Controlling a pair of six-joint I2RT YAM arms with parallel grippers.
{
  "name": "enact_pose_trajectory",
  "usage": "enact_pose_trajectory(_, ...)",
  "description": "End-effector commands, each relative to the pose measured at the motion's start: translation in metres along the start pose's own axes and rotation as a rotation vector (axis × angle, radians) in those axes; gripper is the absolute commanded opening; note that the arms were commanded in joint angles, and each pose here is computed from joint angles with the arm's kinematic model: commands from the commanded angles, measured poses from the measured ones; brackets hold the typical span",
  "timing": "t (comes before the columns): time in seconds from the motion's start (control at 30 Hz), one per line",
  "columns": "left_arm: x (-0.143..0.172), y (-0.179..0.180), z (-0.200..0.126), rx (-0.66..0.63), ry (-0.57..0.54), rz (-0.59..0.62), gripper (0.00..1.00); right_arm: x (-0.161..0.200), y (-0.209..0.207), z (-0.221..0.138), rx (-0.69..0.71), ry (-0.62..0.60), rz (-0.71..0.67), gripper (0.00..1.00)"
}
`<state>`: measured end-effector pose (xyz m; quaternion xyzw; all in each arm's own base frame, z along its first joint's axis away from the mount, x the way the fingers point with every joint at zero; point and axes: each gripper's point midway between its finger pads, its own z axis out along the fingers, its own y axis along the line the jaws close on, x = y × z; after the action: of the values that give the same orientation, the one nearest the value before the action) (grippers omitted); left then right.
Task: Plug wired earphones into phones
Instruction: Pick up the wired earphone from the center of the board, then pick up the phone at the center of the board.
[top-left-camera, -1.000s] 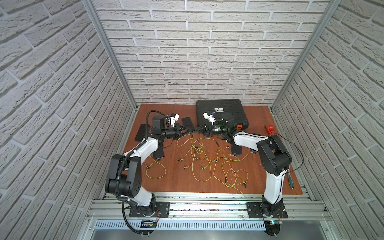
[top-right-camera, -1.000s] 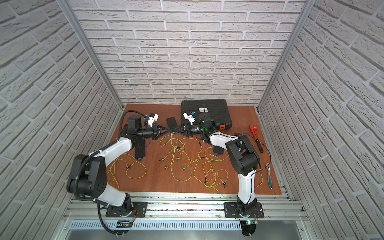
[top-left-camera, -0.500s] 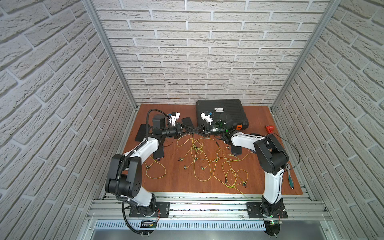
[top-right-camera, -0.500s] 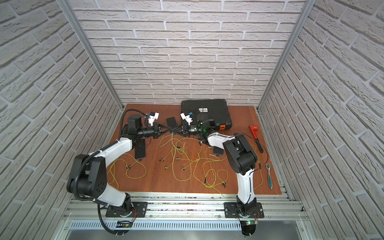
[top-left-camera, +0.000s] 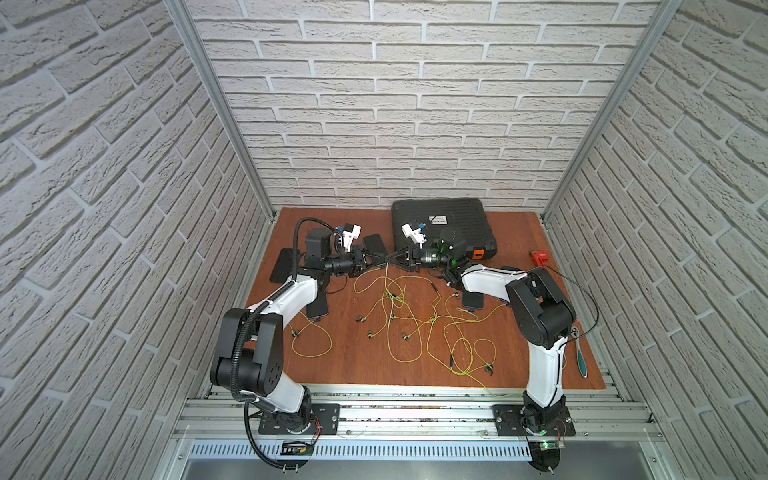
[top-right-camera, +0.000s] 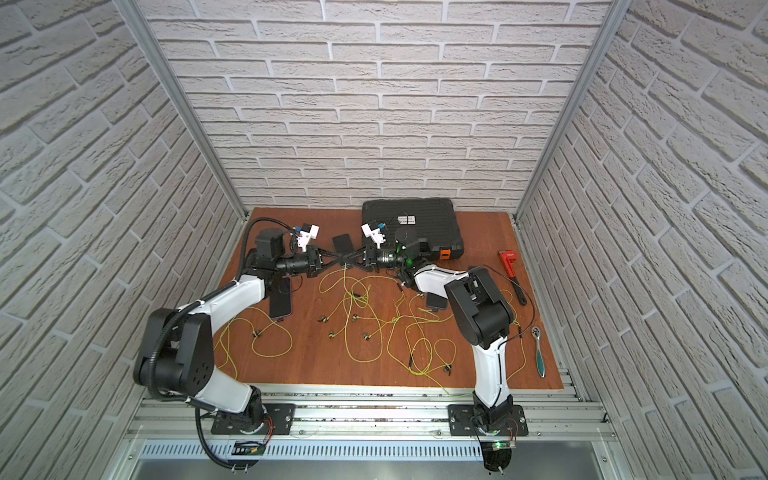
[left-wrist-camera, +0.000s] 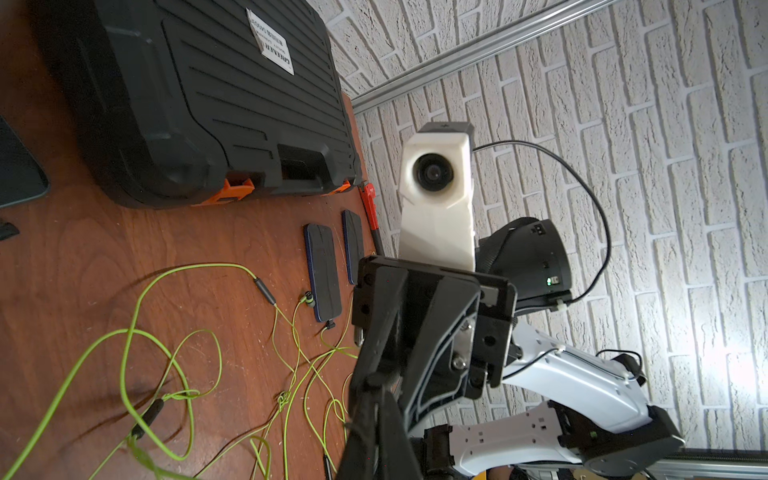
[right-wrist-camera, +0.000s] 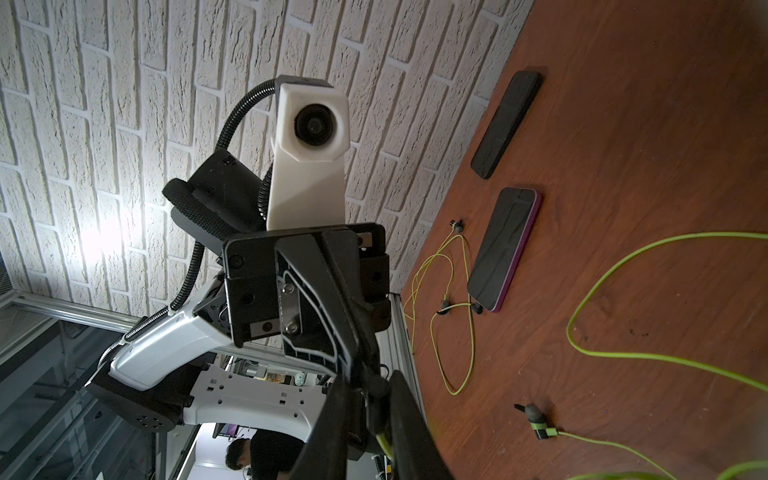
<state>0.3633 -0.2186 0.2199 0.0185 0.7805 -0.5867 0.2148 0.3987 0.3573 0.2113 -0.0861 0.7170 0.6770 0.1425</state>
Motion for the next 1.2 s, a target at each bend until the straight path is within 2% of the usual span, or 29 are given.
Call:
enact_pose_trajectory(0.0,0.000,-0.014,-0.002,0.037,0.001,0.067,0.00,-0.006,0.013,0.002,-0.022,-0.018,-0.064,0.18)
enact_pose_trajectory(0.43,-0.002,-0.011,-0.002,0.018,-0.014,0.077,0.00,-0.006,0.015,0.001,-0.012,-0.026,-0.085,0.10)
enact_pose_trajectory(0.47,-0.002,-0.009,-0.003,0.009,-0.015,0.075,0.07,-0.006,0.015,0.001,-0.006,-0.027,-0.089,0.09)
enact_pose_trajectory(0.53,-0.004,-0.006,-0.008,-0.017,-0.024,0.076,0.38,-0.006,0.011,0.000,0.014,-0.035,-0.098,0.07)
enact_pose_trajectory(0.6,-0.012,-0.001,-0.020,-0.066,-0.051,0.076,0.60,-0.007,0.014,-0.004,0.038,-0.049,-0.122,0.06)
enact_pose_trajectory(0.67,-0.027,0.008,-0.042,-0.153,-0.103,0.072,0.79,-0.005,0.009,-0.007,0.083,-0.058,-0.139,0.06)
enact_pose_trajectory(0.77,-0.048,0.030,-0.085,-0.369,-0.170,0.043,0.92,-0.003,-0.001,-0.012,0.180,-0.063,-0.173,0.06)
enact_pose_trajectory(0.9,-0.064,0.084,-0.156,-0.852,-0.136,0.077,0.98,0.006,-0.018,-0.023,0.356,-0.057,-0.236,0.06)
enact_pose_trajectory(0.97,-0.075,0.110,-0.185,-1.030,-0.090,0.100,0.98,0.015,-0.025,-0.027,0.438,-0.037,-0.264,0.06)
enact_pose_trajectory(1.07,-0.094,0.150,-0.220,-1.189,-0.059,0.088,0.98,0.026,-0.033,-0.030,0.510,-0.016,-0.282,0.06)
enact_pose_trajectory(1.17,-0.110,0.188,-0.239,-1.213,-0.035,0.049,0.98,0.037,-0.037,-0.032,0.538,0.000,-0.283,0.06)
